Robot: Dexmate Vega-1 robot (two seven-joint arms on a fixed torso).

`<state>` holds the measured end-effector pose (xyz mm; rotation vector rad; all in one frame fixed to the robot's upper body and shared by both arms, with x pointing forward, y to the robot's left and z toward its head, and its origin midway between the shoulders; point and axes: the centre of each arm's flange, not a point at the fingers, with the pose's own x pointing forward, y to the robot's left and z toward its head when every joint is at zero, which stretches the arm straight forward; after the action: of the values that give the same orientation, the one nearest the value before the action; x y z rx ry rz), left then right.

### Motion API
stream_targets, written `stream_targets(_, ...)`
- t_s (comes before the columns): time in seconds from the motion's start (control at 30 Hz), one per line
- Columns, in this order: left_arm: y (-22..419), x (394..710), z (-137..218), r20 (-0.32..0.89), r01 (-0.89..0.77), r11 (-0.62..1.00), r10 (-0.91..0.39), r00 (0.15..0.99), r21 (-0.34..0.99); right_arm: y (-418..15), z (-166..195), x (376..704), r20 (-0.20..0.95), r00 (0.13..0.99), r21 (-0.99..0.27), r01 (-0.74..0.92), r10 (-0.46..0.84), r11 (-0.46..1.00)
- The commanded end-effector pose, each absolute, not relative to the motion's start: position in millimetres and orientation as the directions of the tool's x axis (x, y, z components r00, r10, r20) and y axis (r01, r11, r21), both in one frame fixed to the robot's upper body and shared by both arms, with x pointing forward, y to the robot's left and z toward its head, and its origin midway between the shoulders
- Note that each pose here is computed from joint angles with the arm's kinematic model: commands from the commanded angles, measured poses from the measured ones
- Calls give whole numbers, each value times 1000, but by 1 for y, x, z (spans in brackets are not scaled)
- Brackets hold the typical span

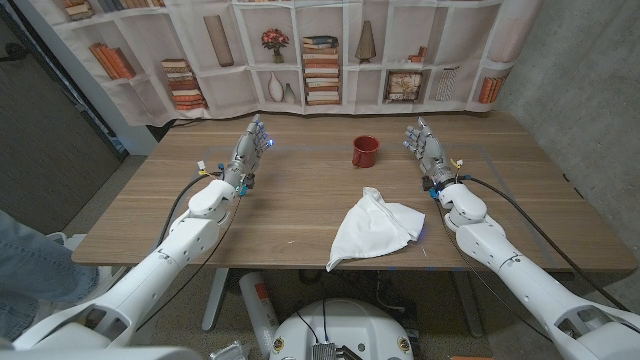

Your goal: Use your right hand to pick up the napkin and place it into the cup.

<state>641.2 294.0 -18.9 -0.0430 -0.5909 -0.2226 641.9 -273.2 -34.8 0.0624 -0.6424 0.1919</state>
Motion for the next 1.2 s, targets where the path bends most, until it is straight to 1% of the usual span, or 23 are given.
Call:
stream_targets(0.03,291,644,-14,555,226,974,-204,806,30,-278,-30,629,628,758,-27,-202,174,979)
stream_targets(0.3,288,644,-13,559,228,973,-207,803,33,-284,-28,622,643,741,-58,-203,193,977)
stream_targets(0.63,285,642,-9,555,219,975,-202,807,35,-293,-34,616,660,721,-81,-209,209,975)
stream_targets(0.93,284,639,-6,556,220,974,-209,805,47,-295,-37,610,679,701,-88,-216,218,972)
stream_targets(1.2,284,636,-4,565,222,974,-211,797,50,-295,-36,599,698,680,-109,-208,224,972)
